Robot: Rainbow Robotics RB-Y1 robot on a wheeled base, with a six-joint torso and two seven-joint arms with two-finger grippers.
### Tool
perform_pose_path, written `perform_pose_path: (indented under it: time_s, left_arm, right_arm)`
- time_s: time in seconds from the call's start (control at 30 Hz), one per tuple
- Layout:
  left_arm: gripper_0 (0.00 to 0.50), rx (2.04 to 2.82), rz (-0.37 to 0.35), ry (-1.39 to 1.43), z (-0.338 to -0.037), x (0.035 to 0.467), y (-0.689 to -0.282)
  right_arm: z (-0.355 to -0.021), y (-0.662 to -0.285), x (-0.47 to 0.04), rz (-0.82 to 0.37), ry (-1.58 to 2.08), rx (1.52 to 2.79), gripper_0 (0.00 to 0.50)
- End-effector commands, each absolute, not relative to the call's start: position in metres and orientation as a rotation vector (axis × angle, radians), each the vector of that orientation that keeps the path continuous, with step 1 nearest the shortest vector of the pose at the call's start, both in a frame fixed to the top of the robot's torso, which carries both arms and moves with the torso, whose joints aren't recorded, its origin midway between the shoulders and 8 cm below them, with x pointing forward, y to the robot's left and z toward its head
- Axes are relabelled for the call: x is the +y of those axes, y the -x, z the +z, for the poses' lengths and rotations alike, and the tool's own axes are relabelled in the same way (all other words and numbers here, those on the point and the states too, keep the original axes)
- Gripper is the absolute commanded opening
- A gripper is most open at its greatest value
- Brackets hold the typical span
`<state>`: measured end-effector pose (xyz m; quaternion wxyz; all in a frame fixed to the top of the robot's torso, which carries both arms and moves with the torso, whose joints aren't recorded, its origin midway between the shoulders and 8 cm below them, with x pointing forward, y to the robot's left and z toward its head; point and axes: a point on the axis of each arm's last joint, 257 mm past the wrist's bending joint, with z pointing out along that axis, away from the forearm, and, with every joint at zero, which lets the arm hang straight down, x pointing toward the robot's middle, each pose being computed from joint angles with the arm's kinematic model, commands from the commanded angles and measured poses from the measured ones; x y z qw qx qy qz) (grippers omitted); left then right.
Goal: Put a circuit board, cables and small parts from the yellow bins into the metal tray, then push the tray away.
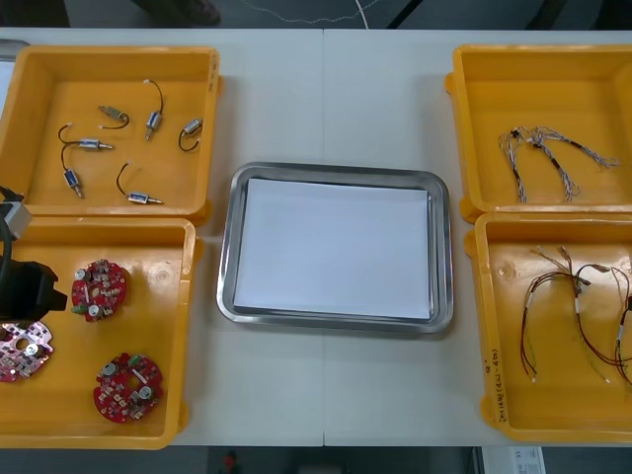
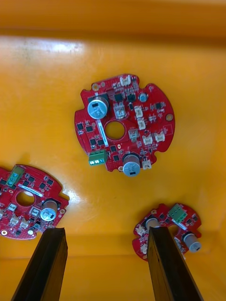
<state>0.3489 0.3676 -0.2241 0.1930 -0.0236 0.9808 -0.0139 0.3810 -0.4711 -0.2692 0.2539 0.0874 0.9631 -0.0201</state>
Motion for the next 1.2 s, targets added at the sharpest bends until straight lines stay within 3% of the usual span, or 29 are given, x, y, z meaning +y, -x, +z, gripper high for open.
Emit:
perform_pose_path:
  time_s: [0.03,0.33,1.2]
  left_arm:
    - [0.5,2.784,0.073,-0.162,-0.237,0.382,-0.334]
    - [0.5,2.813,0.133,-0.28,-0.246,0.395,-0.323]
    - [0.5,2.827,0.154,-0.441,-0.28,0.417,-0.326]
  right_arm:
    - [-0.286,-0.372,-0.471,-0.051,-0.203,2.654,0.5]
    - [-0.312,-0.367,-0.456,0.024,-0.251,2.678,0.5]
    - [-0.341,-0.351,-0.445,0.049,-0.253,2.687,0.5]
